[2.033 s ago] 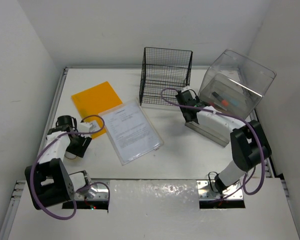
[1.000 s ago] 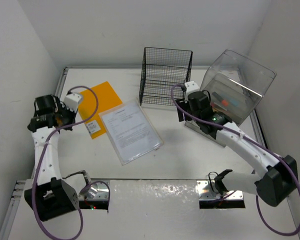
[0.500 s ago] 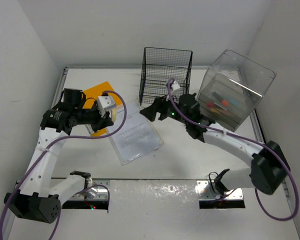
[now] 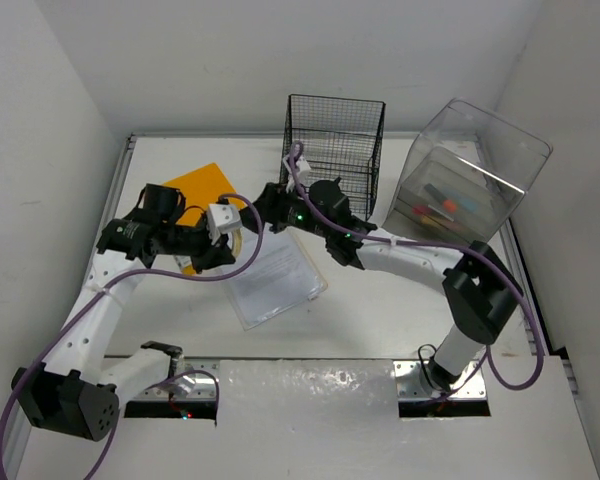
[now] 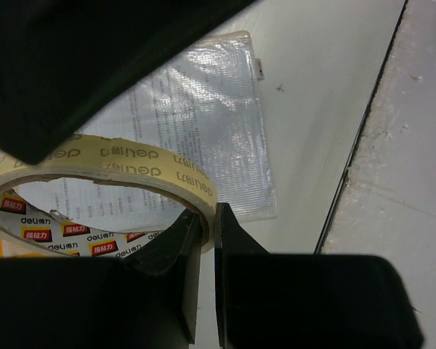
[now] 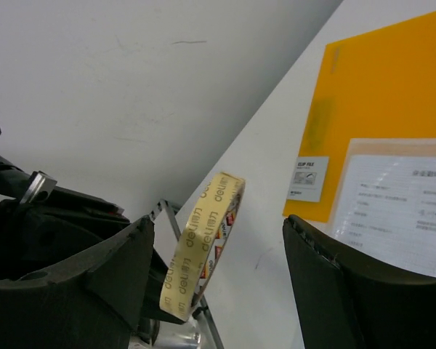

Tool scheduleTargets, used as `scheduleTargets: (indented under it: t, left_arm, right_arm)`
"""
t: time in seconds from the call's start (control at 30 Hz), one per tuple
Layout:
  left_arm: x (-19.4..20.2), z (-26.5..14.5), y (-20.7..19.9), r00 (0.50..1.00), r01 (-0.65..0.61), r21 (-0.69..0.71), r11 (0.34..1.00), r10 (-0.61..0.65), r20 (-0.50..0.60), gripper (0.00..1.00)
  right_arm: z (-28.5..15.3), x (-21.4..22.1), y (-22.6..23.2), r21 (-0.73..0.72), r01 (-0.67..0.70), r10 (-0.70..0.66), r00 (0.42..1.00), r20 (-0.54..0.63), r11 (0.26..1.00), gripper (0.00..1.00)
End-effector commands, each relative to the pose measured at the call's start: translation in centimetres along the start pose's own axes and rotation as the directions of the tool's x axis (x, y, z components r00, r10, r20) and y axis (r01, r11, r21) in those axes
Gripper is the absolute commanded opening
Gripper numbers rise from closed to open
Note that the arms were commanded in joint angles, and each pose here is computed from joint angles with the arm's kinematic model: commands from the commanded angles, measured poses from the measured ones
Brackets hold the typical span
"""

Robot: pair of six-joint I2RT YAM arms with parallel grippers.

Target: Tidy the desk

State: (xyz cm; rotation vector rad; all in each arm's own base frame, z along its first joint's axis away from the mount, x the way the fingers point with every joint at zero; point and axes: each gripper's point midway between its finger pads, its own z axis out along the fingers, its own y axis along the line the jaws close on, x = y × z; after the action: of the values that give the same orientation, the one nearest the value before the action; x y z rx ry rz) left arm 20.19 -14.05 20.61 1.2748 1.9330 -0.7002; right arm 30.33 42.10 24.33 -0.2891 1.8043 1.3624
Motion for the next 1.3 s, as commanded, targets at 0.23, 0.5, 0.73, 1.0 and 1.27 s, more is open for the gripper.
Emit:
scheduleTargets:
  t: [0.23, 0.5, 0.73, 1.0, 1.27]
  left_arm:
    - [-1.5, -0.2, 1.0, 0.996, -0.074, -0.054, 0.996, 0.077, 0.046, 0.0]
    - [-0.8, 0.0, 2.1, 0.999, -0.048, -0.097, 0.994, 0.05, 0.017, 0.0]
    - [0.0, -0.2, 3.5, 1.0, -0.009, -0.181, 0.983, 0.006, -0.019, 0.65]
    - [-3.0, -2.0, 4.6, 0.99, 0.14, -0.277, 0.951, -0.13, 0.053, 1.0]
    - [1.1, -1.2, 10.0, 0.961, 0.258, -0.531, 0.807, -0.272, 0.055, 1.0]
  right_arm:
    - [3.2, 2.3, 1.9, -0.067, -0.04, 0.036, 0.998, -0.053, 0.997, 0.69]
    - [3.8, 3.6, 2.2, -0.105, -0.068, 0.059, 0.994, -0.089, 0.992, 0.14]
    - [2.1, 4.6, -0.2, -0.011, -0.016, 0.015, 0.994, -0.109, 1.0, 0.0]
    - [-5.5, 0.8, -8.3, 0.335, 0.201, -0.189, 0.98, -0.068, 0.92, 0.0]
    - [-18.8, -3.6, -16.6, 0.68, 0.682, -0.405, 0.721, -0.563, 0.27, 0.0]
